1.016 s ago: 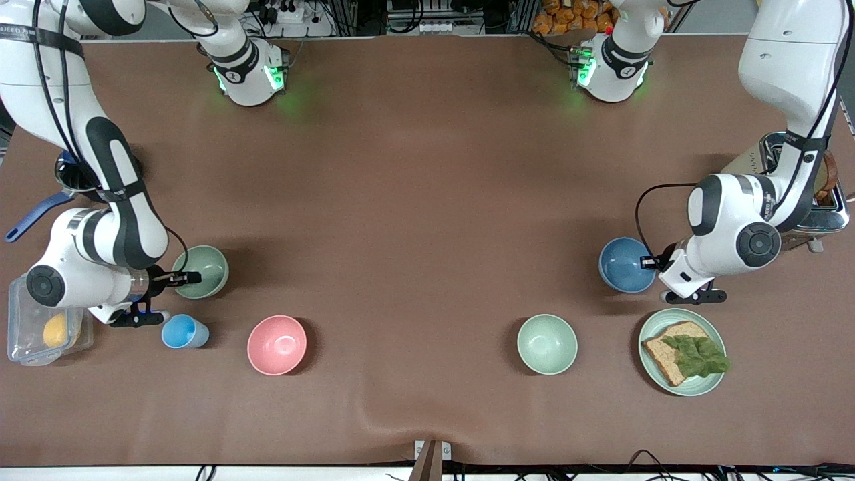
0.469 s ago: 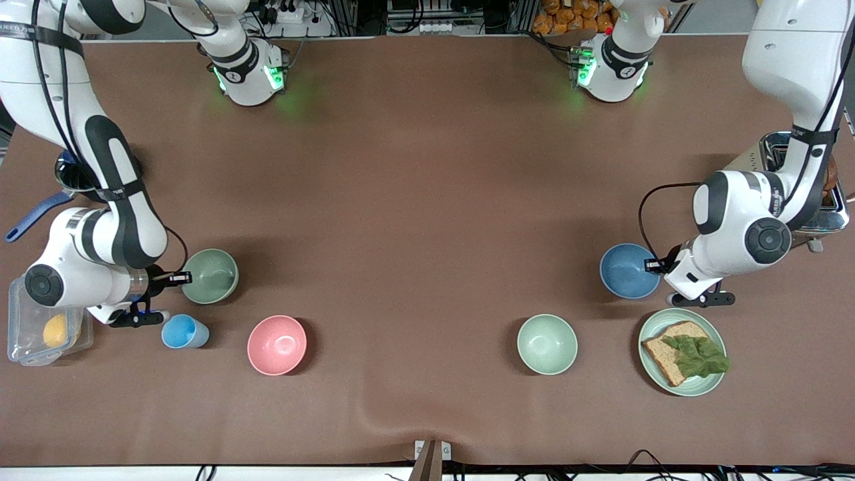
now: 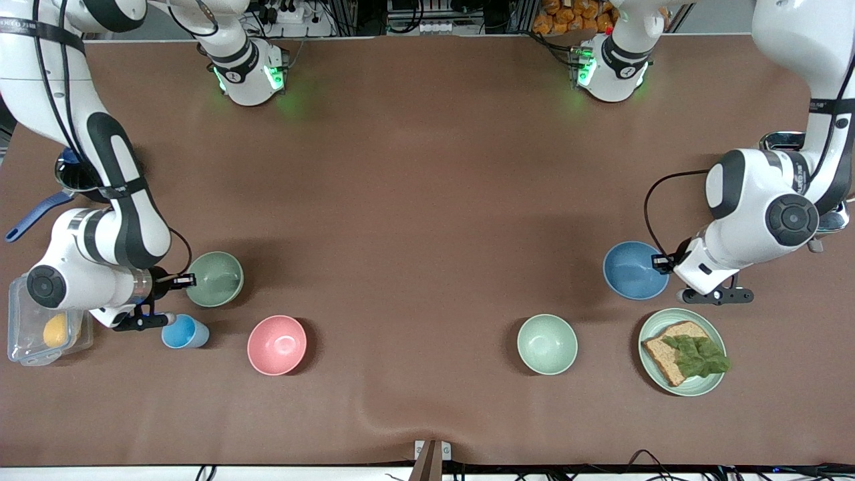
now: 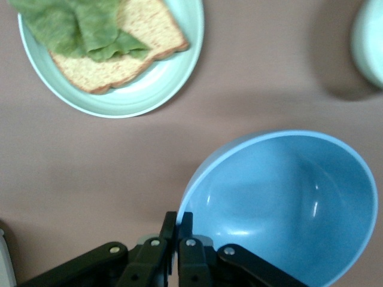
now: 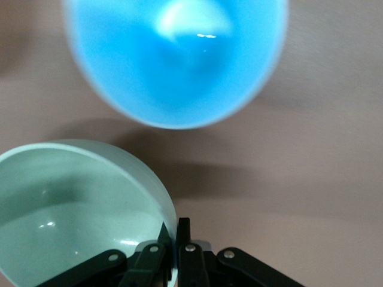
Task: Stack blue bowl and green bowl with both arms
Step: 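Carry the green bowl to the table center with the right gripper, then carry the blue bowl over the green bowl with the left gripper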
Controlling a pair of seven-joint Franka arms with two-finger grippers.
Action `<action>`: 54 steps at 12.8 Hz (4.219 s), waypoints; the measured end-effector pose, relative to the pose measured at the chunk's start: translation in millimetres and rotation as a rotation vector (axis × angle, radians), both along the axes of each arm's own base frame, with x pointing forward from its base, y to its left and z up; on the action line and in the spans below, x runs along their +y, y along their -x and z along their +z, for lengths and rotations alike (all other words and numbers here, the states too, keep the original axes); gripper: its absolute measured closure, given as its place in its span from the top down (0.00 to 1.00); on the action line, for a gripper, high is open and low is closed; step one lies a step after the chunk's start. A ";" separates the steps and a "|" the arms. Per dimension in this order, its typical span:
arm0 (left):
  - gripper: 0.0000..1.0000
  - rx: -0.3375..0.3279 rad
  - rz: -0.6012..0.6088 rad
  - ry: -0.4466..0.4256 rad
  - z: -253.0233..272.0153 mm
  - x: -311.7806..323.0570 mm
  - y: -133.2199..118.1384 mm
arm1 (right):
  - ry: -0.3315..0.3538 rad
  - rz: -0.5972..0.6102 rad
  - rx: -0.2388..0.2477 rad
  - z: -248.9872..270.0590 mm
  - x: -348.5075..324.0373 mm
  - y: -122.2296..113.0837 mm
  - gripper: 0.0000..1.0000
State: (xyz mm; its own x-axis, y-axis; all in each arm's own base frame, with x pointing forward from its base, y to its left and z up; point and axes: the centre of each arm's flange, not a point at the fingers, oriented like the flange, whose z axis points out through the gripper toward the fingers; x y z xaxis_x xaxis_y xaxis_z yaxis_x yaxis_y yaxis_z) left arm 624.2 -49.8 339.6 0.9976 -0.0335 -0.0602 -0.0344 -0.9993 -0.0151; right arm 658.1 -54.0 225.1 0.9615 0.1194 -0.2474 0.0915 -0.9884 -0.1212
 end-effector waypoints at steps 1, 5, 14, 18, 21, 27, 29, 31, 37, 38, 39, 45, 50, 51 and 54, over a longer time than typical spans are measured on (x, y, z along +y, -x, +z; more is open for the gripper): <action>0.05 0.002 -0.008 0.002 12.0 -10.5 -0.5 | -0.026 -0.006 0.007 8.2 8.5 -1.9 0.04; 0.05 -0.003 -0.030 0.006 48.6 -27.7 -7.7 | -0.103 -0.060 0.039 34.6 39.2 -7.9 0.04; 0.05 0.029 -0.021 0.035 128.0 -37.1 -5.4 | -0.075 -0.250 -0.020 65.6 222.2 -9.2 0.04; 0.05 0.066 -0.016 0.023 163.8 -34.7 13.2 | -0.081 -0.313 -0.108 62.3 327.9 9.2 0.04; 0.05 0.050 -0.013 0.026 199.8 -36.7 31.2 | -0.096 -0.386 -0.154 39.0 402.6 33.6 0.04; 0.05 0.086 0.018 0.120 190.5 -34.7 30.0 | -0.065 -0.517 -0.115 2.6 464.4 70.5 0.04; 0.05 0.095 0.008 0.122 185.1 -42.5 29.0 | -0.070 -0.557 -0.116 1.2 484.5 79.7 0.04; 0.05 0.099 -0.009 0.125 181.4 -54.9 28.9 | -0.069 -0.583 -0.109 -5.0 500.9 85.5 0.04; 0.05 0.102 0.018 0.110 182.8 -108.9 37.9 | -0.083 -0.603 -0.124 -15.1 505.9 80.3 0.22; 0.05 0.103 0.023 0.110 182.2 -108.8 37.4 | -0.093 -0.606 -0.134 -8.3 506.7 75.9 0.34; 0.05 0.106 0.035 0.108 180.9 -111.8 37.5 | -0.101 -0.610 -0.144 -0.1 505.8 70.5 0.43; 0.05 0.122 0.063 0.105 170.4 -154.3 37.0 | -0.043 -0.746 -0.074 45.8 449.4 29.3 1.00; 0.05 0.169 0.087 0.100 109.6 -210.3 33.3 | -0.028 -1.067 0.007 18.0 426.9 13.9 1.00; 0.05 0.178 0.089 0.094 92.5 -226.9 34.5 | -0.035 -1.114 0.012 8.9 429.8 13.9 1.00; 0.05 0.165 0.095 0.083 53.3 -262.8 35.2 | -0.049 -1.172 0.003 -25.7 444.6 20.8 1.00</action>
